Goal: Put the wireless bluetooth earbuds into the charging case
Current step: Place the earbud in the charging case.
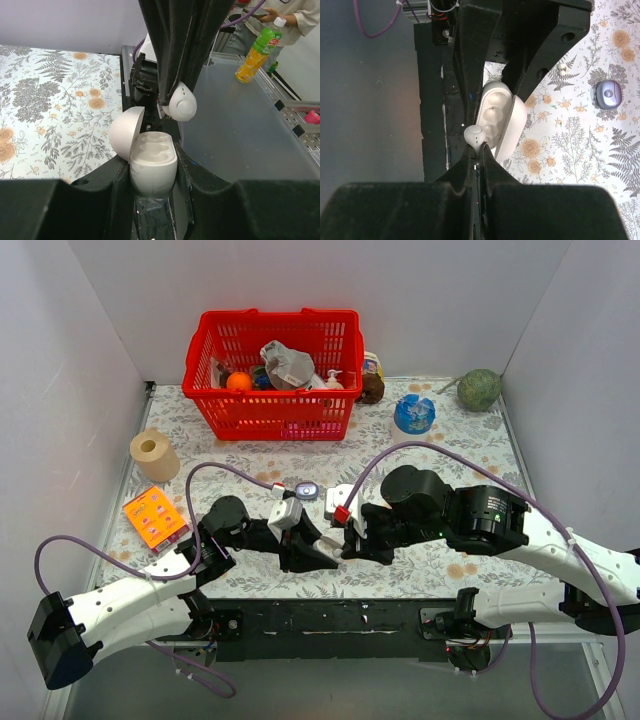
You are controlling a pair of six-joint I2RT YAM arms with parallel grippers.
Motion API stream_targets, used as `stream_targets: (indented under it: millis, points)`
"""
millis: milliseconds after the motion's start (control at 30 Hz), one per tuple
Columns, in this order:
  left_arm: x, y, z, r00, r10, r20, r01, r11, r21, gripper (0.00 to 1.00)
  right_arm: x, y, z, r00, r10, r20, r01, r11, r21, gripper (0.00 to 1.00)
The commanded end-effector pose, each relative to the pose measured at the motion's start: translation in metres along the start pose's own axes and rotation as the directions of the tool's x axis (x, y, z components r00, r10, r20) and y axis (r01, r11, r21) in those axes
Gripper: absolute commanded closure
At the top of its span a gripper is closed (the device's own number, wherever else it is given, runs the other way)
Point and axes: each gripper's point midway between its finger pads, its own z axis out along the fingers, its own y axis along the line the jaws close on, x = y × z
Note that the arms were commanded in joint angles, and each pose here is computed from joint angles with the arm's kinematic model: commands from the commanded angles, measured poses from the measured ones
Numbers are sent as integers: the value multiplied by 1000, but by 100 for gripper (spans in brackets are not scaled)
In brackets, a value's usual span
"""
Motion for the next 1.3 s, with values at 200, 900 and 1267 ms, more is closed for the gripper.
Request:
stream_targets:
  millis: [200, 900, 1267]
  points:
    - [-27, -10, -1, 996, 69, 47, -71, 997, 31, 100, -8, -9, 4, 999, -49, 19, 48, 998, 43, 99]
    - [-40, -6, -2, 992, 93, 89, -92, 996, -11, 100, 2, -14, 17, 999, -37, -17, 38, 997, 74, 99]
    - [-44, -5, -4, 987, 97, 127, -94, 995, -31, 100, -5, -22, 17, 999, -10, 47, 3, 991, 135, 99]
